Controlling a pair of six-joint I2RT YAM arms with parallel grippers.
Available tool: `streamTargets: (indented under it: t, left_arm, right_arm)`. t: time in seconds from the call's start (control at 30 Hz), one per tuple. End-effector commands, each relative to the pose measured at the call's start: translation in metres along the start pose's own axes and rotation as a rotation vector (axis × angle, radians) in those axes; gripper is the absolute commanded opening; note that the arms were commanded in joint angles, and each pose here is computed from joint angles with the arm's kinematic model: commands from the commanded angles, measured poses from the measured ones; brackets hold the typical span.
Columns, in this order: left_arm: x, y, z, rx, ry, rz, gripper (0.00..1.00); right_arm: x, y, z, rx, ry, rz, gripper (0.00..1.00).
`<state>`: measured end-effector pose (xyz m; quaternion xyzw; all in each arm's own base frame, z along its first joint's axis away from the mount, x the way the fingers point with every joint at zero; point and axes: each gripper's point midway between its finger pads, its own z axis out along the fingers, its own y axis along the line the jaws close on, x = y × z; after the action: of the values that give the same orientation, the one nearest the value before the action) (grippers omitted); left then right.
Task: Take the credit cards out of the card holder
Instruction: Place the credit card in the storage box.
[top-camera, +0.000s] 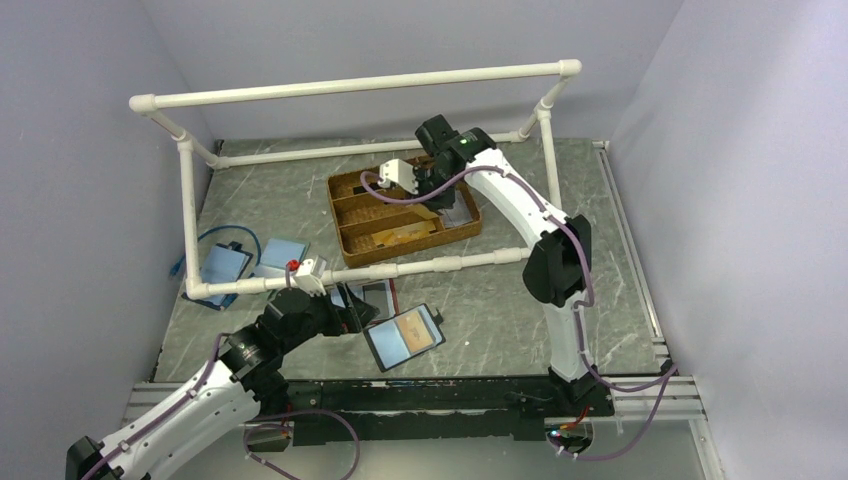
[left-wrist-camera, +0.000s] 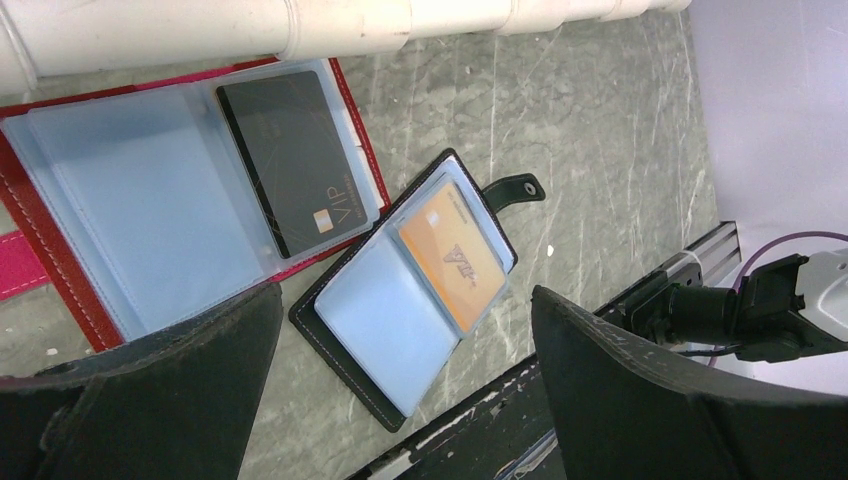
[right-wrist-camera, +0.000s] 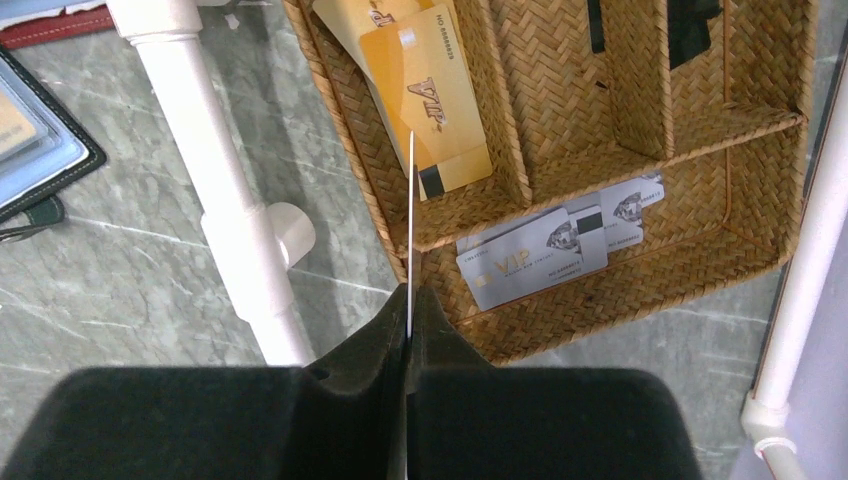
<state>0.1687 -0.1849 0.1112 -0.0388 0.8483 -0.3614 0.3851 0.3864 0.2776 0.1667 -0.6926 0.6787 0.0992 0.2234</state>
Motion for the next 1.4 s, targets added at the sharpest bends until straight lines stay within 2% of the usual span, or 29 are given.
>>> streamTargets:
  t: [0.0, 0.4, 0.9, 1.13, 1.37]
  left_arm:
    - [-0.006, 0.004, -0.001, -0.018, -0.030, 0.020, 0.99]
    - [-0.004, 0.008, 0.000, -0.036, -0.024, 0.031, 0.99]
    - [-0.003, 0.010, -0.002, -0.037, -0.024, 0.031, 0.99]
    - [-0.001, 0.012, -0.005, -0.037, -0.031, 0.025, 0.99]
    - [0.000, 0.012, -0.003, -0.030, -0.028, 0.016, 0.99]
  right_arm:
    - [-0.002, -0.011, -0.004, 0.068, 0.067, -0.050, 0.00]
    - [-0.002, -0.011, 0.030, 0.061, 0.141, -0.097, 0.00]
    - [-0.004, -0.003, 0.056, 0.058, 0.229, -0.165, 0.00]
    - [-0.009, -0.005, 0.060, 0.065, 0.228, -0.177, 0.00]
    - [-0.001, -0.007, 0.067, 0.078, 0.271, -0.174, 0.04]
